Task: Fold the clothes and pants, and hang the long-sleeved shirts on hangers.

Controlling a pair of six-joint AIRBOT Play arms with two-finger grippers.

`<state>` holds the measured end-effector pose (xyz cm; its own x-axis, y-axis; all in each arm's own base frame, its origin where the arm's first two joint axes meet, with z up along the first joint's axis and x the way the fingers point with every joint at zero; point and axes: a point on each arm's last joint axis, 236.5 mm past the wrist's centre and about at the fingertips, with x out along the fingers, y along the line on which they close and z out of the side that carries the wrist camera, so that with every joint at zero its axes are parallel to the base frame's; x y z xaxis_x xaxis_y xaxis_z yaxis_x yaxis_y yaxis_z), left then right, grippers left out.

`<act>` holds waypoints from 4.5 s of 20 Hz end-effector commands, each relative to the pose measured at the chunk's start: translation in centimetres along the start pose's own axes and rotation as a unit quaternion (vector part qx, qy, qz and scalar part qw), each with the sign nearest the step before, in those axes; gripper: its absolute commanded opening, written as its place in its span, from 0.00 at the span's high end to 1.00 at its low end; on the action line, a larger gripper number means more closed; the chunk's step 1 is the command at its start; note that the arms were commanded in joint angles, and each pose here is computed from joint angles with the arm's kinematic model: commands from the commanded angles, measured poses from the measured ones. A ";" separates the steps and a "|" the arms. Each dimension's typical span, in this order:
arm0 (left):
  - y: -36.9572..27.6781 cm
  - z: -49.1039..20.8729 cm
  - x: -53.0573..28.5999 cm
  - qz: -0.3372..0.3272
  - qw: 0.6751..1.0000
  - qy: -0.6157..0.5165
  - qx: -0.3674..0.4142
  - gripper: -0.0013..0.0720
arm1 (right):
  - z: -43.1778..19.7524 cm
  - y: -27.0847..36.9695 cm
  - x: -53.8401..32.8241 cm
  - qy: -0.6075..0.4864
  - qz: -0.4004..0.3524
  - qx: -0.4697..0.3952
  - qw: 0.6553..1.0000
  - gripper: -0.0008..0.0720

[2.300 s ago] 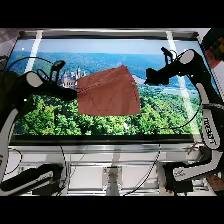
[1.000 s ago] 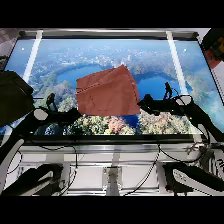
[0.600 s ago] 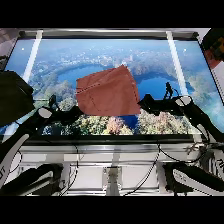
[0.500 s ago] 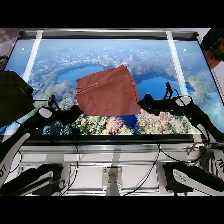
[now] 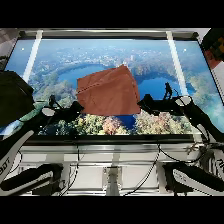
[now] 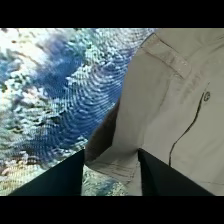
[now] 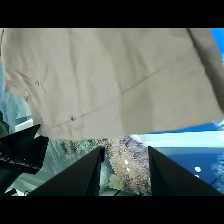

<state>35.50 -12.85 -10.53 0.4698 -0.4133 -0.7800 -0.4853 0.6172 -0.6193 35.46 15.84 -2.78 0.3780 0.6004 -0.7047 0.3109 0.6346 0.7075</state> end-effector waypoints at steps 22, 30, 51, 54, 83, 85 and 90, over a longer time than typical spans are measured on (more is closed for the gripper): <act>-9.3 0.2 -5.7 -0.109 0.989 -0.053 0.086 0.97 | -3.0 -6.5 2.0 0.051 -0.028 0.139 0.989 0.63; -9.2 -0.5 -5.6 -0.108 0.990 -0.038 0.088 0.97 | 0.5 -7.1 3.6 -0.026 -0.021 0.213 0.976 0.63; -9.5 -2.1 -5.4 -0.109 0.987 -0.016 0.113 0.96 | 5.3 -6.6 4.3 -0.107 -0.014 0.228 0.968 0.80; -9.5 -2.1 -5.4 -0.109 0.987 -0.016 0.118 0.97 | 6.3 -5.5 4.0 -0.114 -0.007 0.209 0.971 0.98; -34.9 7.3 -26.0 -0.339 0.859 -0.258 0.285 0.97 | 12.8 24.4 -23.4 -0.337 0.181 -0.149 0.912 0.99; -34.6 8.6 -23.5 -0.331 0.871 -0.254 0.260 0.97 | 14.5 23.1 -20.4 -0.323 0.168 -0.129 0.923 0.99; -33.1 13.4 -17.7 -0.300 0.892 -0.276 0.195 0.97 | 21.9 20.5 -16.8 -0.385 0.156 -0.079 0.906 0.99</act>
<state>50.21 -18.22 27.32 0.8715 -0.4846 -0.0750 0.2914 0.6346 -0.7158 51.04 9.93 26.49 0.9078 0.3649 -0.2069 -0.0607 0.6024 0.7959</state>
